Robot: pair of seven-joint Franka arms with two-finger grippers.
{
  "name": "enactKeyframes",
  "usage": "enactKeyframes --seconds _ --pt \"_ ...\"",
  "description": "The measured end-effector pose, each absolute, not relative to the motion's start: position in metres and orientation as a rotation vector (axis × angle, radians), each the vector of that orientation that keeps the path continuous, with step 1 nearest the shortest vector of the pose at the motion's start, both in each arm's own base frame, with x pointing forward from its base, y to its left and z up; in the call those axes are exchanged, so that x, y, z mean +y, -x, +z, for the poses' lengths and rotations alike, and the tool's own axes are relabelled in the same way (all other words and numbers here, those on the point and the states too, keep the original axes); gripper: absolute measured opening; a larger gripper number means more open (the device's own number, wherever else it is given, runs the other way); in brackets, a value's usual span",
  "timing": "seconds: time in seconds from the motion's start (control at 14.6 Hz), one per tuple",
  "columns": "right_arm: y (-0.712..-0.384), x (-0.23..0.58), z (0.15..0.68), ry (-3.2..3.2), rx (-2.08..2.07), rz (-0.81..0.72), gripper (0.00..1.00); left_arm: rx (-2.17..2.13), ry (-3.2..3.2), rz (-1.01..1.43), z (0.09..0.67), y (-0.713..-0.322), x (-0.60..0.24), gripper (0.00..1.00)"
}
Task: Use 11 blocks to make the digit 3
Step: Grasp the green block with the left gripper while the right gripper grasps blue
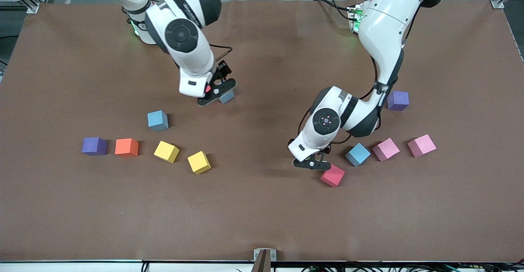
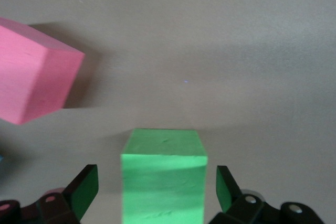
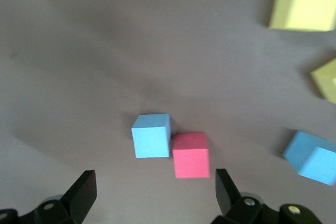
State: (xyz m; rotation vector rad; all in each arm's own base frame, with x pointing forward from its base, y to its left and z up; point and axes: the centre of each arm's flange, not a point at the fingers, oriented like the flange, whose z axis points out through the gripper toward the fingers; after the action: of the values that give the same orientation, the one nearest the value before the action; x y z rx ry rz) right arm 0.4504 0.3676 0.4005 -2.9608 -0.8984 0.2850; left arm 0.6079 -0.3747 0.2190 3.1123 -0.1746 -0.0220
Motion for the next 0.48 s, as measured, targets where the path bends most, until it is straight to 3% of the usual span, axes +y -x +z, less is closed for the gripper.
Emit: enactKeyframes --seconds 0.21,0.41,0.48 --pt "-0.417 0.367 0.360 2.935 -0.972 0.240 1.00 -0.137 -3.107 -0.013 0.197 -0.604 -0.382 0.93" --pt "-0.413 0.352 0.339 2.909 -1.030 0.196 1.00 -0.109 -3.115 -0.032 0.186 -0.601 -0.379 0.63" --pt "-0.411 0.349 0.331 2.905 -1.039 0.185 1.00 -0.075 -3.119 -0.038 0.187 -0.599 -0.377 0.62"
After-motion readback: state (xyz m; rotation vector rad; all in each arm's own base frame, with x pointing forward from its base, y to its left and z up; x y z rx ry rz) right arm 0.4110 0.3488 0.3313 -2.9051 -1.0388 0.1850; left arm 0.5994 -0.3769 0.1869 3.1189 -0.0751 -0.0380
